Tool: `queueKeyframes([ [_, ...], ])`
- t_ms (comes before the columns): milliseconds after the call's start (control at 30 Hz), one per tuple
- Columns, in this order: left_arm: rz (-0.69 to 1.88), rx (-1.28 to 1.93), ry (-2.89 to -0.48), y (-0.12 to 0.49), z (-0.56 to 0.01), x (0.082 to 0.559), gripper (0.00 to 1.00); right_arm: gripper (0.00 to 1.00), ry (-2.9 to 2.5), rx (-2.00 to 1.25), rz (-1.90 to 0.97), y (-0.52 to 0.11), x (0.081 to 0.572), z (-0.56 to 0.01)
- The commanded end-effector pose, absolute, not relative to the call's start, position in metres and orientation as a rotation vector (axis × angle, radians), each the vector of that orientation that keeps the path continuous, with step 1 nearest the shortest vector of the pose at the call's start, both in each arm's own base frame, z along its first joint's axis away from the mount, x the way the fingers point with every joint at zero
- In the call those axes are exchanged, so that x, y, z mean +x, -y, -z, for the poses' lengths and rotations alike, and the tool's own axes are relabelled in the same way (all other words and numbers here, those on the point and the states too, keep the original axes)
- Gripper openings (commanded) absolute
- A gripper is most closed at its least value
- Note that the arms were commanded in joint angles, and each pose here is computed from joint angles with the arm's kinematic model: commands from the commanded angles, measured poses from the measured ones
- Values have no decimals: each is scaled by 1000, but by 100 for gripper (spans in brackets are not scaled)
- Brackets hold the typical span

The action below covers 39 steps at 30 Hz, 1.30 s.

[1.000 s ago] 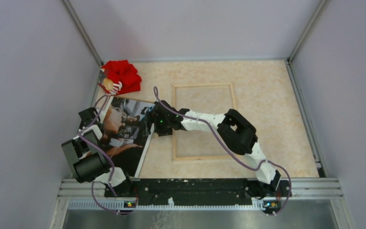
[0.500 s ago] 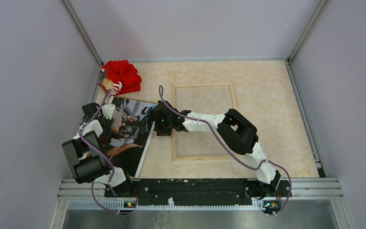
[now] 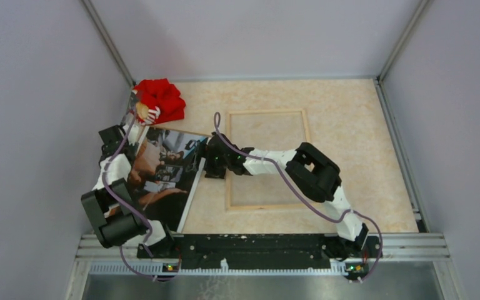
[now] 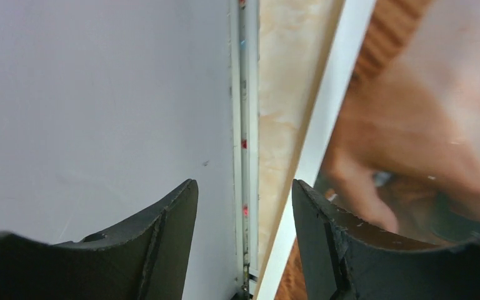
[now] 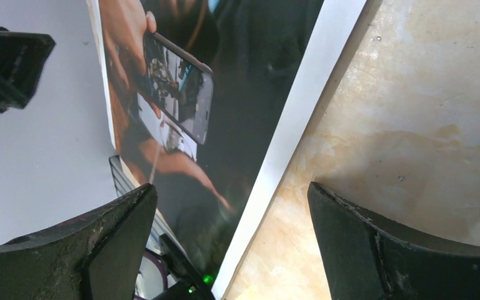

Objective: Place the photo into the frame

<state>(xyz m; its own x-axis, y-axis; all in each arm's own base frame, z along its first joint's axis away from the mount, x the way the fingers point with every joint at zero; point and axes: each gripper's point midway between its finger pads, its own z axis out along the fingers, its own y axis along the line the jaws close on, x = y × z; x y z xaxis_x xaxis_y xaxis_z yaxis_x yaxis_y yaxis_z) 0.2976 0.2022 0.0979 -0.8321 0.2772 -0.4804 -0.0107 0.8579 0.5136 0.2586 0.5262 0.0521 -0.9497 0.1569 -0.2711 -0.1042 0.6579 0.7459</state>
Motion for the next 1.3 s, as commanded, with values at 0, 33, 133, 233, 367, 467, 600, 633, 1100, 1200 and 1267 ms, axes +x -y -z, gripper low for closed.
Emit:
queueKeyframes([
  [0,-963,128,-2437,-239,-86,291,64,92,-2694,83,-988,-491,251,-1],
  [33,-990,124,-2436,-243,-81,290,63,92,-2693,83,-994,-491,250,-2],
  [133,-1048,106,-2431,-255,-71,290,63,92,-2691,84,-1001,-489,248,-1],
  [233,-1037,71,-2439,-260,-62,294,63,92,-2688,88,-1004,-486,249,-2],
  [367,-998,51,-2462,-259,-53,298,63,92,-2684,90,-1008,-484,251,-4],
  [467,-919,80,-2506,-249,-41,295,63,91,-2686,93,-1018,-485,251,-4],
  [600,-808,111,-2575,-233,-25,286,64,91,-2692,93,-1028,-486,252,-3],
  [633,-796,110,-2577,-231,-24,285,64,91,-2694,95,-1029,-486,252,-2],
  [1100,-657,167,-2661,-200,-3,259,64,91,-2697,131,-1125,-497,252,0],
  [1200,-636,188,-2686,-196,3,253,64,90,-2692,158,-1161,-499,253,0],
  [1267,-600,201,-2703,-190,6,247,63,90,-2684,176,-1192,-499,256,-2],
])
